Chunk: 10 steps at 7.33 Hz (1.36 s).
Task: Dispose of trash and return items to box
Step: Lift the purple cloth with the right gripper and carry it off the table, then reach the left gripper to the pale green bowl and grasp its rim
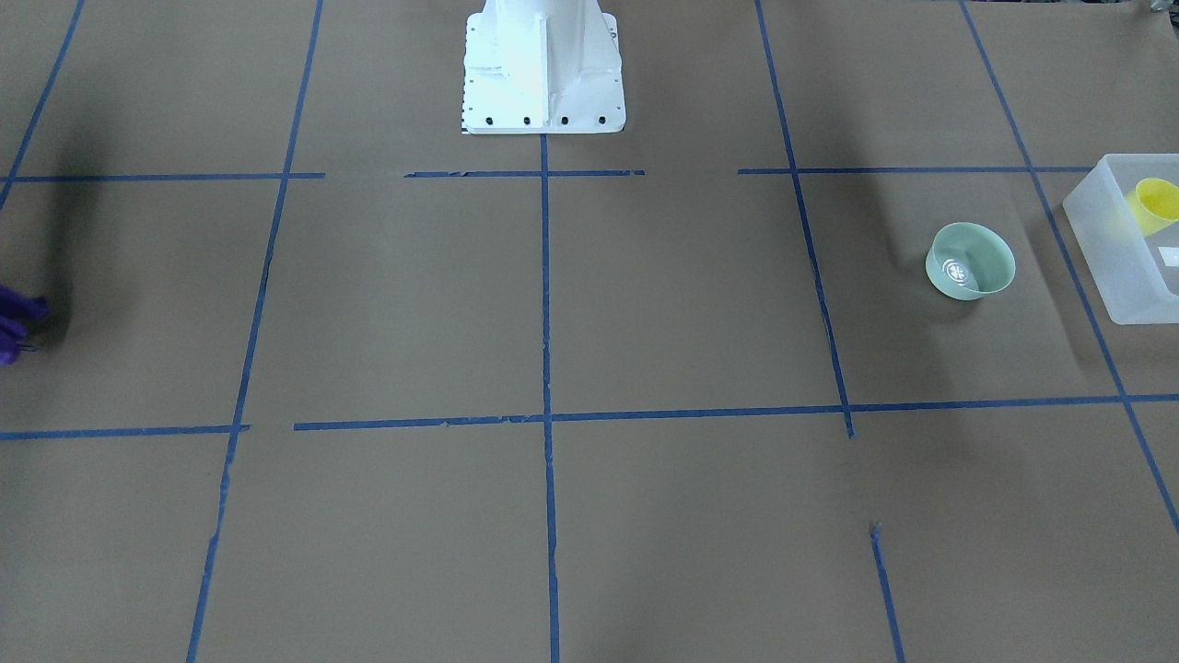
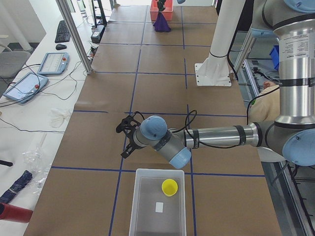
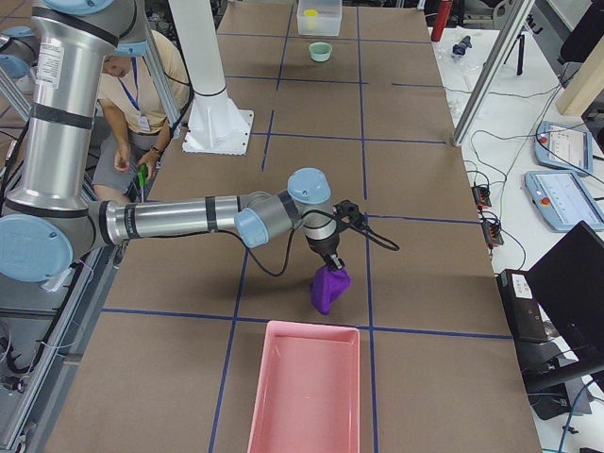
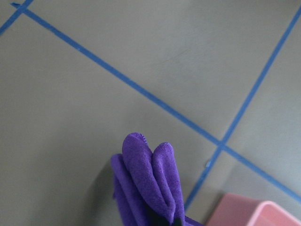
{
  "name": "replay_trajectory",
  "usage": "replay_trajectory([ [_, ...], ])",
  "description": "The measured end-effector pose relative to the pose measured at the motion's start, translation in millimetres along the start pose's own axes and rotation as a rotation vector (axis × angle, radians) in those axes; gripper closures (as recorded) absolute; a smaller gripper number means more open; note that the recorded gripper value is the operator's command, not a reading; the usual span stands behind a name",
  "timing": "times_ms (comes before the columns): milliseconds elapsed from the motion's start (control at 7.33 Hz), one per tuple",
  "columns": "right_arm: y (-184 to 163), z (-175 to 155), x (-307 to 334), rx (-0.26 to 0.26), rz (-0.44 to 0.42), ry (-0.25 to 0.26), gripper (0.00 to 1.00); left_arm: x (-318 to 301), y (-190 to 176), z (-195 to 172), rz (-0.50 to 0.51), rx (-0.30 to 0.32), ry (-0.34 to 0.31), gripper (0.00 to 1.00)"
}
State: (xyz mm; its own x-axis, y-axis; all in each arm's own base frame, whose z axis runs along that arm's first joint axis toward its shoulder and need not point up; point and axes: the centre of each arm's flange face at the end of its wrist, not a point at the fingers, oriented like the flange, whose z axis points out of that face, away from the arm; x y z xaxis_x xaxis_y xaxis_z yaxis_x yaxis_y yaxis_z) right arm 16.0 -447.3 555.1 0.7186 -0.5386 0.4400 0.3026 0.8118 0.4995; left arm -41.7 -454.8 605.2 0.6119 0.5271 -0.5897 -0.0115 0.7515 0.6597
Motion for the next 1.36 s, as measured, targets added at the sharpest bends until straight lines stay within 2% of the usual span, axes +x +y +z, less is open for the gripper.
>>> replay_trajectory([
  [136,1.3,-38.4,41.5,-0.02,-0.023,0.026,1.0,4.5,-2.7,3.4,-0.005,-0.004,0.006,0.0],
  [273,17.5,-68.2,79.1,-0.037,-0.039,0.043,0.01,12.1,-7.6,8.1,-0.013,-0.007,0.012,0.0],
  [409,46.0,-76.2,109.6,-0.061,-0.059,0.042,0.0,21.0,-14.4,12.6,-0.023,-0.008,0.014,0.0],
  [545,75.9,-65.6,129.4,-0.092,-0.062,0.022,0.0,29.1,-22.0,16.5,-0.033,-0.008,0.02,0.0],
  [682,93.6,-53.4,137.3,-0.092,-0.008,-0.015,0.0,35.4,-28.2,20.6,-0.034,-0.008,0.027,0.0],
  [818,91.4,-47.9,131.9,-0.032,0.108,-0.082,0.0,39.5,-31.5,24.8,-0.032,-0.011,0.028,0.0],
  [955,70.6,-46.3,114.5,0.031,0.226,-0.152,0.0,45.2,-35.9,30.8,-0.039,-0.015,0.025,0.0],
  [1091,30.1,-42.7,80.5,0.052,0.335,-0.185,0.0,56.6,-42.7,42.6,-0.066,-0.021,0.012,0.0],
  [1227,-12.7,-33.3,37.5,0.057,0.417,-0.173,0.0,69.1,-44.0,57.2,-0.108,-0.031,-0.01,0.02],
  [1364,-37.6,-22.1,5.0,0.071,0.453,-0.153,0.0,75.3,-31.6,66.7,-0.141,-0.042,-0.031,0.07],
])
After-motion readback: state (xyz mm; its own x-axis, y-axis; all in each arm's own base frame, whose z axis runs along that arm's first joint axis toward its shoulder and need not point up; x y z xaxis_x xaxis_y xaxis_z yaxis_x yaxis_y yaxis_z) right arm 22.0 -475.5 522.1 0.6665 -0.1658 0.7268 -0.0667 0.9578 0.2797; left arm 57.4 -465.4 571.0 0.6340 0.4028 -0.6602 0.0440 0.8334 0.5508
